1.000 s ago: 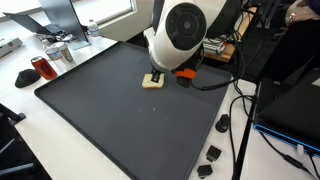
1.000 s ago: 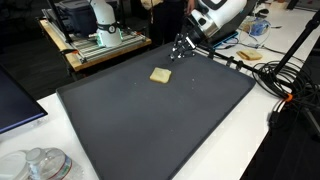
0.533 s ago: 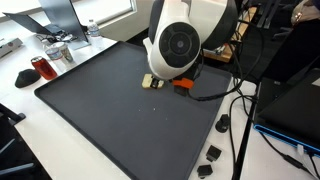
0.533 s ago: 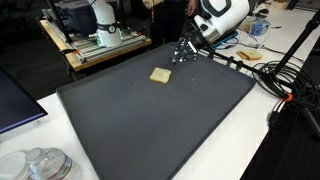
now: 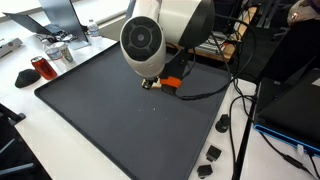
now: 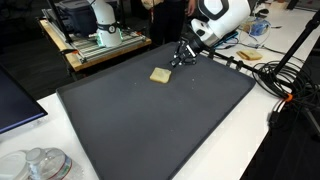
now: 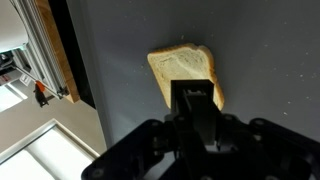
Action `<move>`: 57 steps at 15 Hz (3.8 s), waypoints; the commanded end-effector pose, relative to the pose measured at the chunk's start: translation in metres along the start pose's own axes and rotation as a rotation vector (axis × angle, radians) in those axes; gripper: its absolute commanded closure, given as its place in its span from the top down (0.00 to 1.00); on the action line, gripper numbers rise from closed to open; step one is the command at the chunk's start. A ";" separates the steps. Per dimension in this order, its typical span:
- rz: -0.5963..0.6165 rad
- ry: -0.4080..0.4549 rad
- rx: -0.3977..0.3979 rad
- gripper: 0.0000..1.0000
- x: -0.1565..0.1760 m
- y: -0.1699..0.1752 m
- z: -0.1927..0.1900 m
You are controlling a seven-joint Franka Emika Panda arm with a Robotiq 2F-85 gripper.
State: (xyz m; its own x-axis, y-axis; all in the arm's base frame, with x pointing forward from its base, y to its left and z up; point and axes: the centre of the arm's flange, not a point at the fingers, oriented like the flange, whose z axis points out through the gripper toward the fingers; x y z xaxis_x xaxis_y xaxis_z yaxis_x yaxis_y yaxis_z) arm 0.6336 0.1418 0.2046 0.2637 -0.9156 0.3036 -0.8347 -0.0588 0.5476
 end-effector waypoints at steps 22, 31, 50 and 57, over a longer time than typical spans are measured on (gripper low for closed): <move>-0.427 -0.342 0.443 0.05 0.141 0.046 0.064; -0.489 -0.441 0.663 0.05 0.168 0.086 0.109; -0.656 -0.466 0.901 0.05 0.207 0.099 0.153; -0.654 -0.518 1.081 0.05 0.221 0.103 0.198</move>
State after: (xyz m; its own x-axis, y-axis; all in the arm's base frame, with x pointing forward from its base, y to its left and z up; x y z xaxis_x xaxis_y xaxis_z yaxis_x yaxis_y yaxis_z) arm 0.5234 -0.1364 0.1883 0.7333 -0.6347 -0.2438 -0.6721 -0.6227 -0.4006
